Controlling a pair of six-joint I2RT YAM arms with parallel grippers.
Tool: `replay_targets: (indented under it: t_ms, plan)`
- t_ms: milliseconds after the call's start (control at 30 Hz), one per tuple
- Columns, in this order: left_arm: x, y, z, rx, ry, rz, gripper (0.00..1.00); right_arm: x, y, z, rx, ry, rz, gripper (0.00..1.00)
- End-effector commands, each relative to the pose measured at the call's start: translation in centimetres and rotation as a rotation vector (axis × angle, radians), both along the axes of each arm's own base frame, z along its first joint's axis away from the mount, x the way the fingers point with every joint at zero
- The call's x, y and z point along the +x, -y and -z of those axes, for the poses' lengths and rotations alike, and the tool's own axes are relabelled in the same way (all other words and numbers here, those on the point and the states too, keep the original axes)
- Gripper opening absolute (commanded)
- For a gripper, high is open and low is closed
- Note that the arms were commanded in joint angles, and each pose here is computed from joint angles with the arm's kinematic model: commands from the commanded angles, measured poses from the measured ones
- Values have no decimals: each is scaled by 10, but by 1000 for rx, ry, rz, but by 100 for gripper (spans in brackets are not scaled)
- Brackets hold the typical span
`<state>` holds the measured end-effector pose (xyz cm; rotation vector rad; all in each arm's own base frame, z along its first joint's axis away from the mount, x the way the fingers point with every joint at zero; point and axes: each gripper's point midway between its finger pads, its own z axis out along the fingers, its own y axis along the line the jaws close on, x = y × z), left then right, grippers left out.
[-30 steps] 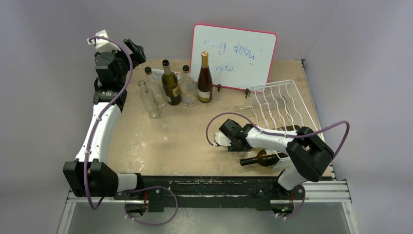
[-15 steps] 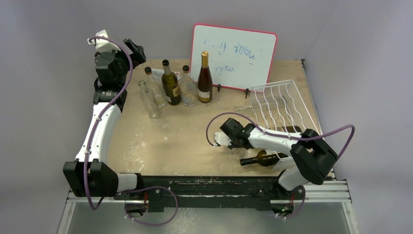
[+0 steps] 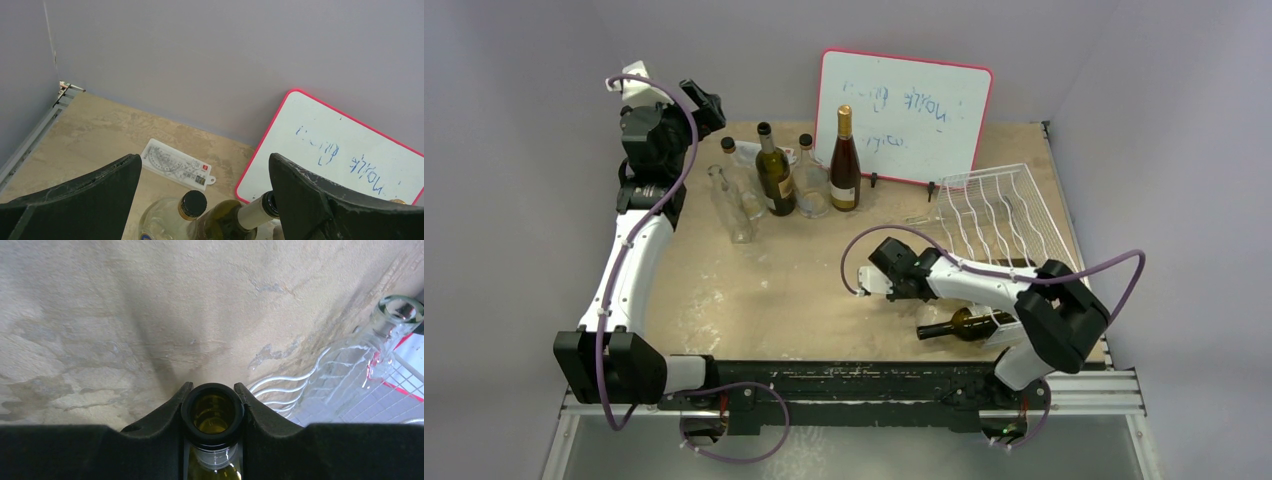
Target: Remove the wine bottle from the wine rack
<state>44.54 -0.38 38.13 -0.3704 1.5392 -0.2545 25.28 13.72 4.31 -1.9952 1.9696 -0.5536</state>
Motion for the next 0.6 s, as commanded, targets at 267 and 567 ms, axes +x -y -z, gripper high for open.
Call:
replay_targets:
  t_ms: [267,567]
  plan:
    - [-7,3,-39,7,103,5,98,-3,-36,-5,69,8,21,0]
    - [-9,2,-44,4,114,8,98,-1,-72,-19,171,69,-7,0]
